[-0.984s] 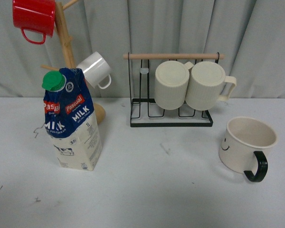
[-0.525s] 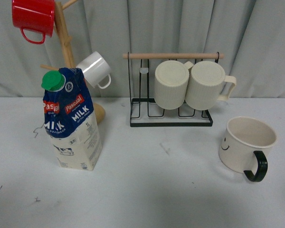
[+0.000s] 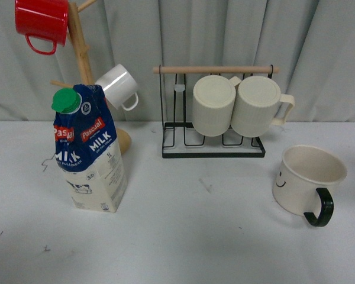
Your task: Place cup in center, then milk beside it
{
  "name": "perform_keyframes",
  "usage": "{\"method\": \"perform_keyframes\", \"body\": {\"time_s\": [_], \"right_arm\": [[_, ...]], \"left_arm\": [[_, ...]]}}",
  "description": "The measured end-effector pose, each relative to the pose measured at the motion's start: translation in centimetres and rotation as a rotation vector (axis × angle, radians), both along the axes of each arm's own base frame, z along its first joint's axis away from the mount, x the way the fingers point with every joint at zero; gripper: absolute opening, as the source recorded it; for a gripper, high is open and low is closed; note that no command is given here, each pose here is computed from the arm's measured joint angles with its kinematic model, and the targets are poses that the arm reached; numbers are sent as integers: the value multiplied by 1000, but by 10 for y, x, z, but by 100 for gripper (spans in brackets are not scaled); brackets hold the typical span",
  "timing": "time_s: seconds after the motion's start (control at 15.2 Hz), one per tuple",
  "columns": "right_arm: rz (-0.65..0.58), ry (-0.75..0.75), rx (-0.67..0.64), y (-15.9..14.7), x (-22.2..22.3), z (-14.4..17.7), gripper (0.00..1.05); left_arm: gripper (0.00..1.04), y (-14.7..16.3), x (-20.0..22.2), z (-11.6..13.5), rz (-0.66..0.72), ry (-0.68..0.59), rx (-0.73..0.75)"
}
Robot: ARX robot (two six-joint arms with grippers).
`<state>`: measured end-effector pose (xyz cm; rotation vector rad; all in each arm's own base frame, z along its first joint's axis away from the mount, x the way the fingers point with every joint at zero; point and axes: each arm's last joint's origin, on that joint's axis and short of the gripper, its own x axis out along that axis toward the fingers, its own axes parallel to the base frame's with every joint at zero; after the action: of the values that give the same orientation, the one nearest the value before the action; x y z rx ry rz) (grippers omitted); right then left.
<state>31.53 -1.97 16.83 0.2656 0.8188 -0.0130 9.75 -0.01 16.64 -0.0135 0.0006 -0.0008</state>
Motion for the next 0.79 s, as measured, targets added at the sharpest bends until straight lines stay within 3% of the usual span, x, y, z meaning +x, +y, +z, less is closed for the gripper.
{"method": "perform_keyframes", "body": {"time_s": [0.39,0.79], "right_arm": [[-16,118,-12,9,61,-33,98],[-36,202,-3,22,85,-50,98]], "left_arm": [[98,0,0,0,0,0,0],[98,0,0,0,0,0,0]]}}
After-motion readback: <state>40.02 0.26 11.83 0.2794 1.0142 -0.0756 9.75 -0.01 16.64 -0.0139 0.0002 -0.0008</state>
